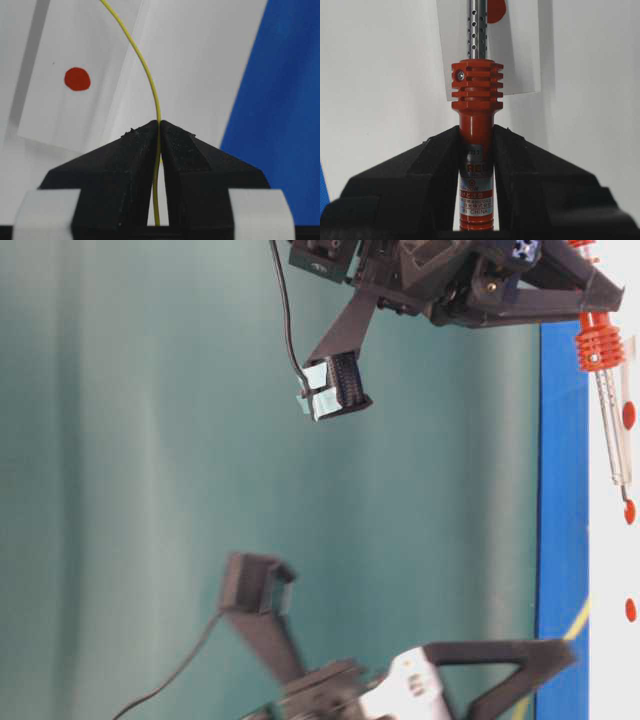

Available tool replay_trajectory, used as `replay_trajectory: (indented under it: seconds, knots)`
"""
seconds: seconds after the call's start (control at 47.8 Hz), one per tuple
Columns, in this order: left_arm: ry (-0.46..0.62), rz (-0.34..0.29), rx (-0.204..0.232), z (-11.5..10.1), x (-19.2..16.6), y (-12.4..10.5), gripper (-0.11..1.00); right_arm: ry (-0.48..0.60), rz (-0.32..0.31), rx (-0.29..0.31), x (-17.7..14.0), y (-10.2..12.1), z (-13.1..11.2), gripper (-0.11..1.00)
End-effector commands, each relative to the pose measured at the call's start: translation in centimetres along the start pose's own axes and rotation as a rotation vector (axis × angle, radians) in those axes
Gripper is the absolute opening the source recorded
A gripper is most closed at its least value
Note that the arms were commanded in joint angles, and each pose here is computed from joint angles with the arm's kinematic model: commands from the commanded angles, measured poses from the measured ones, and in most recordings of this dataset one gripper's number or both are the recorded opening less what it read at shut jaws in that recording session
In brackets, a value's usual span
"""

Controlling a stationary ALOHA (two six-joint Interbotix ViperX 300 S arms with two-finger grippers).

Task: Touch the tip of the soldering iron to the tip of the solder at the mark.

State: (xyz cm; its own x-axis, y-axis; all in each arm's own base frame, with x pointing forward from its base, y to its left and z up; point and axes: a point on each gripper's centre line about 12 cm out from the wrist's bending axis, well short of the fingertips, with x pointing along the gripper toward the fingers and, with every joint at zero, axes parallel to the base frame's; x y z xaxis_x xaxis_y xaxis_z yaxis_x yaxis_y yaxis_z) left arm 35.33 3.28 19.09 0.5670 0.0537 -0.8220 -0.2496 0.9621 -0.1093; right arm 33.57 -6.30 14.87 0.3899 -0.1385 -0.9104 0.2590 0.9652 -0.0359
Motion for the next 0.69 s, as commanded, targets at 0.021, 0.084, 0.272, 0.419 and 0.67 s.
replay_trajectory:
  seconds: [0.021, 0.084, 0.272, 0.419, 0.67]
  knots:
    - [-0.056, -0.017, 0.014, 0.7, -3.1, -0.5, 0.03, -0.039, 0.005, 0.004, -0.8, 0.1, 1.0, 0.06]
    - [-0.073, -0.021, 0.016, 0.6, -4.4, -0.5, 0.03, -0.039, 0.005, 0.004, -0.8, 0.1, 1.0, 0.06]
    - [-0.131, -0.035, 0.013, -0.9, -7.3, -0.3, 0.03, -0.039, 0.005, 0.004, -0.8, 0.1, 1.0, 0.06]
    - [-0.136, -0.038, 0.008, -1.5, -7.4, -0.3, 0.03, -0.045, 0.003, 0.001, -0.9, 0.1, 1.2, 0.06]
    - [-0.136, -0.038, 0.014, -1.4, -7.2, -0.3, 0.03, -0.103, 0.002, 0.02, -3.8, -0.5, 0.9, 0.06]
